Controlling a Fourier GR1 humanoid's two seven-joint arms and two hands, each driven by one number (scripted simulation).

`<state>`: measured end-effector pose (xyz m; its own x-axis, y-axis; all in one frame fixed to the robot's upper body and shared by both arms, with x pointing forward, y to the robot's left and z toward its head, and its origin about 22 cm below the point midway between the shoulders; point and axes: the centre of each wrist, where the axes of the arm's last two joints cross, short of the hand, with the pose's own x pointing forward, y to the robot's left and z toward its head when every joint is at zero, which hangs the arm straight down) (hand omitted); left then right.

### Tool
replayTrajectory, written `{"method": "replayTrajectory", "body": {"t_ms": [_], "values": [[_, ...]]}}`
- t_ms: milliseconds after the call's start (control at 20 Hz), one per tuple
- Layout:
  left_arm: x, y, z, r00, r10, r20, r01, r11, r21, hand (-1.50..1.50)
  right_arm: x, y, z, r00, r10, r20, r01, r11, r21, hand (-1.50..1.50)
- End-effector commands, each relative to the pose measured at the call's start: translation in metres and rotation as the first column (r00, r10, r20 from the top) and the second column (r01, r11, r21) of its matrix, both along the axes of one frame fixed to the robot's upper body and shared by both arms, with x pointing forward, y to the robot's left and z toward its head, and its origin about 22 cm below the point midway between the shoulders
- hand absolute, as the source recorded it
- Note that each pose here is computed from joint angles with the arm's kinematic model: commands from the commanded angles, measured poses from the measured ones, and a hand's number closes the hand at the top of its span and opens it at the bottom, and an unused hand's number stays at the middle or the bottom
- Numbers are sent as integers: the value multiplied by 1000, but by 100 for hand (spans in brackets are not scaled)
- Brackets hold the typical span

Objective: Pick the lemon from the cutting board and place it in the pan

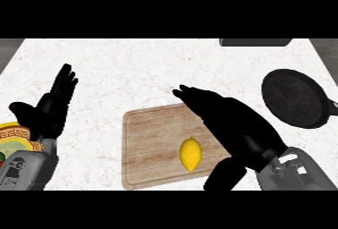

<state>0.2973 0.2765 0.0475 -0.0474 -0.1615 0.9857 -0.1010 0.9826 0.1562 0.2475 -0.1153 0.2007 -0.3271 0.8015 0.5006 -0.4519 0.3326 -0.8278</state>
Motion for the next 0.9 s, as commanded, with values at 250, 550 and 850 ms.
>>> {"method": "replayTrajectory", "body": {"t_ms": [250,550,850], "values": [[0,-3,12,1000,14,8,-14,1000,-10,0,12,3,-32,995,13,-100,-23,995,-96,-150],[7,4,5,999,-19,-26,19,1000,-12,0,28,-5,-62,988,57,-146,-76,989,-126,-150],[-10,-8,3,1000,-5,-12,5,1000,-6,0,8,18,-63,992,55,-118,-77,979,-190,-150]]}}
